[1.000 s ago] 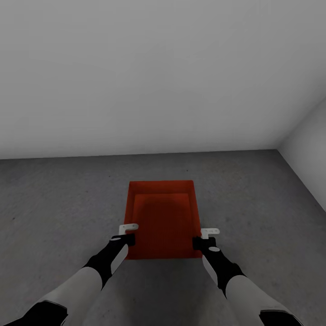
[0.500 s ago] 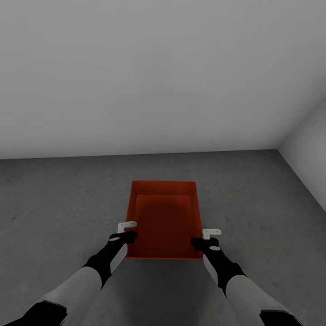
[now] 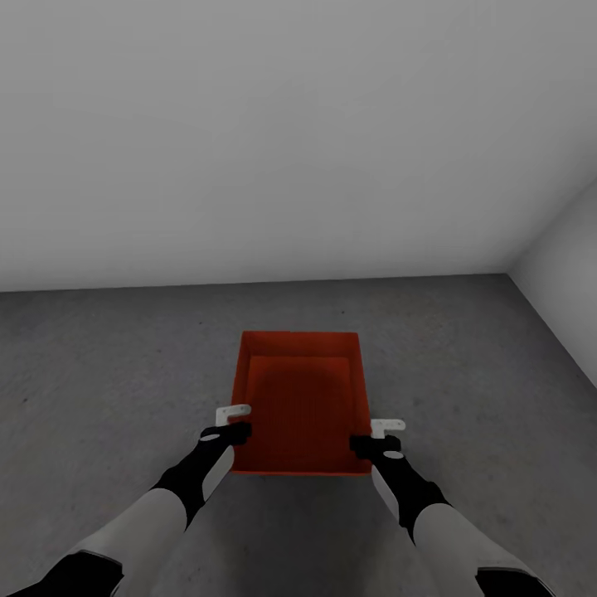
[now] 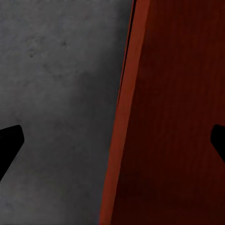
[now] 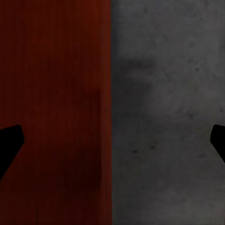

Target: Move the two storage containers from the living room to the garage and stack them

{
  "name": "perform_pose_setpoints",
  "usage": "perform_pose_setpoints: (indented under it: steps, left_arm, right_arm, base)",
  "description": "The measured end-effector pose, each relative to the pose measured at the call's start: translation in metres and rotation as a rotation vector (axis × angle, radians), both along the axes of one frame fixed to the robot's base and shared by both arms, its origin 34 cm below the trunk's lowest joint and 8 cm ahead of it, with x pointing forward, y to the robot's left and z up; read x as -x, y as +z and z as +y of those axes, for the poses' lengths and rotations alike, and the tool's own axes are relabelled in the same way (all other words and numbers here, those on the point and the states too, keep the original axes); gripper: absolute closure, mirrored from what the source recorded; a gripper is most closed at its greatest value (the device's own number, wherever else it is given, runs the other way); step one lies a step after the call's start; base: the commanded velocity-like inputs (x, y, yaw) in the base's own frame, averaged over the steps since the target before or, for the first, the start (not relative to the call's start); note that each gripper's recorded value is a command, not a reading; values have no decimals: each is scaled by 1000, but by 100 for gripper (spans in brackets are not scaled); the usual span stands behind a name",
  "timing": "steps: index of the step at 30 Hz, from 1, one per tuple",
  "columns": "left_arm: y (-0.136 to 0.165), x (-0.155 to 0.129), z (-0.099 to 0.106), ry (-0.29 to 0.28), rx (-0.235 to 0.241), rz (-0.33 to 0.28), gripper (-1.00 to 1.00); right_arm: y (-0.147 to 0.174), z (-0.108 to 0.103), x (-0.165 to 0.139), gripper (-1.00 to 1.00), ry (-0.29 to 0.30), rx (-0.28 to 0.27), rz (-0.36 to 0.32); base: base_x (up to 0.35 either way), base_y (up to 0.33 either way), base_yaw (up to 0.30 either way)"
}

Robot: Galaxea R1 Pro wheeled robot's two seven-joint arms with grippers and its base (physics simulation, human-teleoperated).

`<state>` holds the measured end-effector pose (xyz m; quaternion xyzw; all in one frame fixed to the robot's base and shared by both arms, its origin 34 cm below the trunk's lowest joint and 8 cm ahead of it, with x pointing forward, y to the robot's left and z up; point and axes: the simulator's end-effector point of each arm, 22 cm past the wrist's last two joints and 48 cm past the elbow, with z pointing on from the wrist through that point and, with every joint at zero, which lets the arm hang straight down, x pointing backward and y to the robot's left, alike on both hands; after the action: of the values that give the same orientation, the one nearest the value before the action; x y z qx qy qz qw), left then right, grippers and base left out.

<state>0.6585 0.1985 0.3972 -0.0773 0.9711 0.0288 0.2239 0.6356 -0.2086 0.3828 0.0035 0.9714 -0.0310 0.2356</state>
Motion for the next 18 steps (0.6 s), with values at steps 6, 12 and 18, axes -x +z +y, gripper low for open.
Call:
perform_pose_setpoints:
  steps: [6, 12, 18]
  left_arm:
    - [9, 0, 0, 0, 0, 3, -100]
    - [20, -1, 0, 1, -1, 3, -100]
    - [31, -2, 0, 2, 0, 3, -100]
  right_arm:
    - [6, 0, 4, -100, -2, -1, 12]
    - [18, 0, 3, -100, -2, -1, 11]
    - [34, -1, -8, -100, -4, -1, -12]
  base:
    - [0, 0, 0]
    - [0, 0, 0]
    - [0, 0, 0]
